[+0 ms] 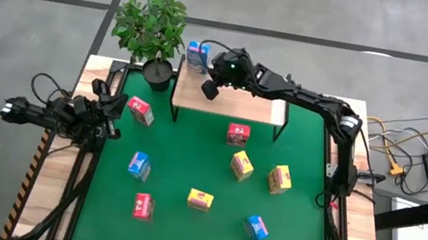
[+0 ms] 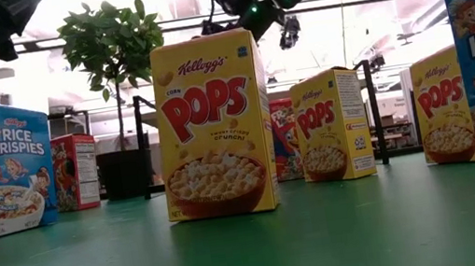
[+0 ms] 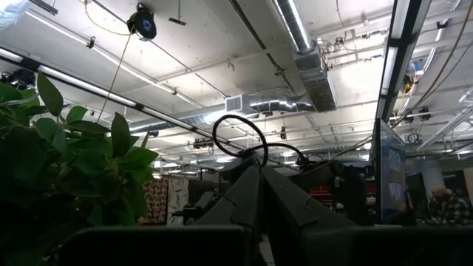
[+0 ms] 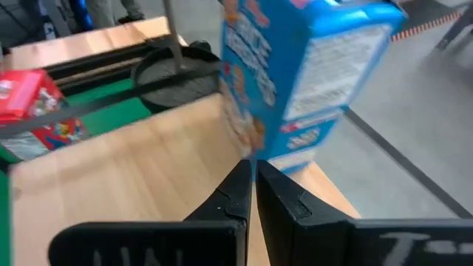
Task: Stack cereal on shelf
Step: Put the middle yellow cereal box on the shelf
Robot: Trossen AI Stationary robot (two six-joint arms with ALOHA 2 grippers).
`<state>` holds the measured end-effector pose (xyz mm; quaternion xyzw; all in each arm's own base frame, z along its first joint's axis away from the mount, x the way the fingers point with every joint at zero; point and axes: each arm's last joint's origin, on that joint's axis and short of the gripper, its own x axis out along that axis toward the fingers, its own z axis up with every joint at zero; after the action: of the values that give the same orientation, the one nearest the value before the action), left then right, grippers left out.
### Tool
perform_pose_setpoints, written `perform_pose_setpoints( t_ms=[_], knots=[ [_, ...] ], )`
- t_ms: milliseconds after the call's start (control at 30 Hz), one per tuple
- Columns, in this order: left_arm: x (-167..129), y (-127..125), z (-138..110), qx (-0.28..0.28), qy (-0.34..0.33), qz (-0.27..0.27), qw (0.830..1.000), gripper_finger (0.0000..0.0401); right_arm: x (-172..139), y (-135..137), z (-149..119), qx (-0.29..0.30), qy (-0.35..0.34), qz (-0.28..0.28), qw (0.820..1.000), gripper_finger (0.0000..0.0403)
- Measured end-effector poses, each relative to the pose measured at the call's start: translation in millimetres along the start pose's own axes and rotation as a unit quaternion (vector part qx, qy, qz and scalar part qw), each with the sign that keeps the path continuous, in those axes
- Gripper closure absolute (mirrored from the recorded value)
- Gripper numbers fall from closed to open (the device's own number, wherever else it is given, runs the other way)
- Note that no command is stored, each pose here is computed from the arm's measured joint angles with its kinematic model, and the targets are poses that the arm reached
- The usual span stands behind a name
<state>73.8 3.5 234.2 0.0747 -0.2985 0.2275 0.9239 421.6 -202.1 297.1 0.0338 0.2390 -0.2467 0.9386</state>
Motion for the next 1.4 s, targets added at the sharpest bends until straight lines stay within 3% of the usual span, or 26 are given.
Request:
perform_pose_setpoints(
  t_ms=[533, 867, 1133, 1267, 1400],
  knots=[
    [0.0, 0.0, 0.1, 0.0, 0.0, 0.0, 1.0, 0.0401, 3.0, 2.8, 7.6, -0.034, -0.051, -0.001, 0.998, 0.039],
    [0.0, 0.0, 0.0, 0.0, 0.0, 0.0, 1.0, 0.0401, 4.6, 1.2, 0.4, -0.022, -0.017, -0.001, 1.0, 0.039],
    [0.0, 0.1, 0.2, 0.0, -0.001, 0.0, 1.0, 0.0401, -46.6, 39.4, 20.1, 0.002, 0.092, 0.083, 0.992, 0.039],
    [0.0, 0.4, 0.9, -0.002, -0.005, 0.002, 1.0, 0.0401, -74.0, 64.1, 21.7, 0.048, 0.194, 0.123, 0.972, 0.039],
    [0.0, 0.4, 1.1, -0.003, -0.005, 0.002, 1.0, 0.0401, -97.9, 88.5, 10.7, 0.093, 0.299, 0.113, 0.943, 0.039]
  ],
)
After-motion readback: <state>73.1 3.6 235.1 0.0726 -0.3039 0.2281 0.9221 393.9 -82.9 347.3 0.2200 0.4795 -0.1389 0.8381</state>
